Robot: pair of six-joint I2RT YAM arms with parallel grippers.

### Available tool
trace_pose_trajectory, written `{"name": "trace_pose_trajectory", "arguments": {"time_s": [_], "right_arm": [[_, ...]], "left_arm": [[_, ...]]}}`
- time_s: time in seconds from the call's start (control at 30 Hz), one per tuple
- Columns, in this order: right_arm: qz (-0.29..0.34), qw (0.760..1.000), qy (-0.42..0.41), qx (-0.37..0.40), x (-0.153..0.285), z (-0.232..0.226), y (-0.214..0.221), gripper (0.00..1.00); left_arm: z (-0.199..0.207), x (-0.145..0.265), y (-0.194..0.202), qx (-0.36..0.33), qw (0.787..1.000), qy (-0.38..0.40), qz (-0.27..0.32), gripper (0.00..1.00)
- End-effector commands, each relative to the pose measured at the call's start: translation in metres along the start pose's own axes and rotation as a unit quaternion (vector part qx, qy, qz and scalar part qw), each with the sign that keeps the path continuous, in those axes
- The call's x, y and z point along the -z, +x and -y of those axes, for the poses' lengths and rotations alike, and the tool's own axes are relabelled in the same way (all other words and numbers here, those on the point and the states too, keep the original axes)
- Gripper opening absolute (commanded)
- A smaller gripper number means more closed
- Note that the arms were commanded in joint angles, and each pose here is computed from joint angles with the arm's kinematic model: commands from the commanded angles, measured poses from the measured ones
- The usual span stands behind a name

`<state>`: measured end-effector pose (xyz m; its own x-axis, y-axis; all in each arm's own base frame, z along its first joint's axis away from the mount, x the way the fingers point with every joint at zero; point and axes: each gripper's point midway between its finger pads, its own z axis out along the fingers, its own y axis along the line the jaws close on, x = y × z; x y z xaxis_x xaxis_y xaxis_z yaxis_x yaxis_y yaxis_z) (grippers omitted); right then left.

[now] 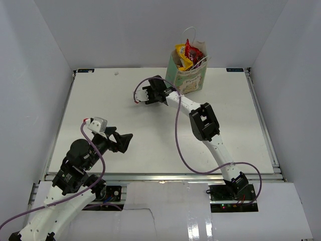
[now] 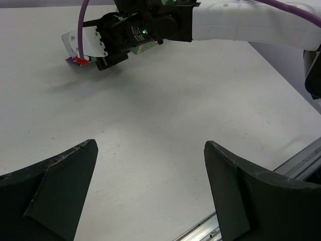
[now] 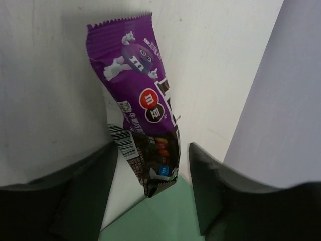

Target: Place the snacks into the paper bag

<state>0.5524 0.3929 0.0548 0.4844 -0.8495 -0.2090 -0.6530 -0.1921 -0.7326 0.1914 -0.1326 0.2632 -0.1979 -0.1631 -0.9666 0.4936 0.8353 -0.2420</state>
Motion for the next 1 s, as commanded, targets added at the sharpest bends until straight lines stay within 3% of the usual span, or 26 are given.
{"name": "trace_pose_trajectory", "arguments": {"time_s": [0.0, 0.1, 0.2, 0.23, 0.43, 0.63, 0.77, 0.97], "right_arm": [[0.002, 1.000, -0.014, -0.021, -0.005, -0.006, 0.016, 0.53], [0.038, 0.997, -0.053, -0.036, 0.002, -0.022, 0.009, 0.35], [0.072, 0.992, -0.083, -0.056, 0.018, -0.038, 0.000, 0.26], [0.085, 0.988, -0.108, -0.064, 0.021, -0.058, -0.003, 0.24], [0.194, 0.965, -0.118, -0.133, 0.101, -0.039, -0.056, 0.16], [0.291, 0.933, -0.088, -0.194, 0.206, 0.016, -0.100, 0.15], [0.325, 0.919, -0.040, -0.219, 0.268, 0.065, -0.102, 0.15], [0.288, 0.915, 0.087, -0.269, 0.324, 0.148, -0.033, 0.16]], "left_arm": [[-0.002, -0.003, 0.004, -0.003, 1.000, -0.003, -0.007, 0.98], [-0.002, -0.003, 0.004, -0.004, 1.000, -0.004, -0.007, 0.98], [-0.003, -0.003, 0.004, -0.004, 1.000, -0.005, -0.007, 0.98], [-0.003, -0.002, 0.003, -0.004, 1.000, -0.005, -0.005, 0.98], [-0.002, -0.001, 0.002, -0.003, 1.000, -0.003, -0.002, 0.98], [-0.001, 0.001, -0.001, -0.004, 1.000, 0.000, 0.004, 0.98], [0.000, 0.003, -0.002, -0.002, 1.000, 0.002, 0.009, 0.98], [0.002, 0.003, -0.003, -0.003, 1.000, 0.007, 0.010, 0.98]]}}
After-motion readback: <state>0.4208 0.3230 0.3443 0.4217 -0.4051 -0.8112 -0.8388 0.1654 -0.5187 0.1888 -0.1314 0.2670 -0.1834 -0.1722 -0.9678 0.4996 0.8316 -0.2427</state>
